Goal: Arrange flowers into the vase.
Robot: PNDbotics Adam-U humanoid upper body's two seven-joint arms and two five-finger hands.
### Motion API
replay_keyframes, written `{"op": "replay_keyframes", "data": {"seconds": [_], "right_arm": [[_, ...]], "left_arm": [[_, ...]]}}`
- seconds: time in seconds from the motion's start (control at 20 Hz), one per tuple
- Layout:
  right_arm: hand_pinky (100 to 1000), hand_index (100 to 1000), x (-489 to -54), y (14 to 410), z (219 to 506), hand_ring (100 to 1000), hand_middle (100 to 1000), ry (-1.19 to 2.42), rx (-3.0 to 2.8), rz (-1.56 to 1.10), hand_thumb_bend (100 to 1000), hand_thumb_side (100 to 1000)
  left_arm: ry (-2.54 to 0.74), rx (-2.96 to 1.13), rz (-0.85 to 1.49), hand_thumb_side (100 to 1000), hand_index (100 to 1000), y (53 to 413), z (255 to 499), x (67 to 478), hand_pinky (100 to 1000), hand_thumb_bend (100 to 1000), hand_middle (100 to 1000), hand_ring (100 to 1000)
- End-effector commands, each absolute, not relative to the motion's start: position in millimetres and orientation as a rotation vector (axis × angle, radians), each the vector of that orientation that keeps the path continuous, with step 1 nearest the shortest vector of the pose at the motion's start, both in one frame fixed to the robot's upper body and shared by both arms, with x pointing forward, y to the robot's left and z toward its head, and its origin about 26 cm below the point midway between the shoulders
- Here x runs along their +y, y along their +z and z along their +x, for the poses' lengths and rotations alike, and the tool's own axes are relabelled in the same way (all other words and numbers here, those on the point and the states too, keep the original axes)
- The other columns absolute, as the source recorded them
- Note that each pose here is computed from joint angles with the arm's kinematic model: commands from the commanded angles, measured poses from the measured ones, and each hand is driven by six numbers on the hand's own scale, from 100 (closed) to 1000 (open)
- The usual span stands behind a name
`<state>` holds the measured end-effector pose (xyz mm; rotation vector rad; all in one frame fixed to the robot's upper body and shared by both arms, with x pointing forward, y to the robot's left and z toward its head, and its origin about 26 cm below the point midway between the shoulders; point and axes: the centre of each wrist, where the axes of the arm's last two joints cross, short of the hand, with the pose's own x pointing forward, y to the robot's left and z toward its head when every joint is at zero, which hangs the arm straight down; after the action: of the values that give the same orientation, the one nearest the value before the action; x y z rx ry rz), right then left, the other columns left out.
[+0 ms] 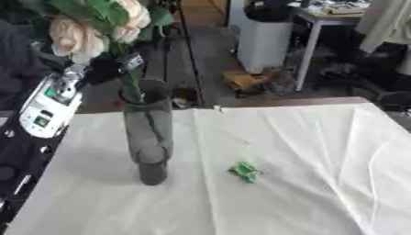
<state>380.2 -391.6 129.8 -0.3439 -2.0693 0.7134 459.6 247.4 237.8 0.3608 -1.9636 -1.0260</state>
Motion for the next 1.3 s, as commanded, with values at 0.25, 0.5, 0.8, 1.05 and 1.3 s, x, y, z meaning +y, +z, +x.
{"op": "replay_keyframes", "data": {"seconds": [0.25,0.5,0.8,1.05,1.3], "right_arm": [[799,759,-396.1,145.2,380.7,804,661,0.728,-2.097,-0.375,100,862],[799,759,-396.2,145.2,380.6,804,661,0.726,-2.097,-0.376,100,861],[799,758,-396.8,144.7,380.1,804,661,0.723,-2.093,-0.378,100,861],[799,758,-397.3,144.6,379.9,804,661,0.723,-2.091,-0.381,100,860],[799,758,-397.1,144.9,379.6,803,662,0.722,-2.091,-0.382,100,859]], "left_arm": [[-1.083,-2.003,0.388,761,458,268.7,454.4,250.7,587,408,203,371],[-1.105,-1.967,0.329,784,458,270.7,453.1,249.2,584,398,200,370],[-1.136,-1.925,0.293,804,458,277.1,450.6,252.3,574,400,199,367],[-1.168,-1.907,0.31,805,461,287.1,446.6,259.5,573,397,200,367],[-1.201,-1.877,0.306,811,464,288.5,444.5,265.3,572,398,201,368]]}}
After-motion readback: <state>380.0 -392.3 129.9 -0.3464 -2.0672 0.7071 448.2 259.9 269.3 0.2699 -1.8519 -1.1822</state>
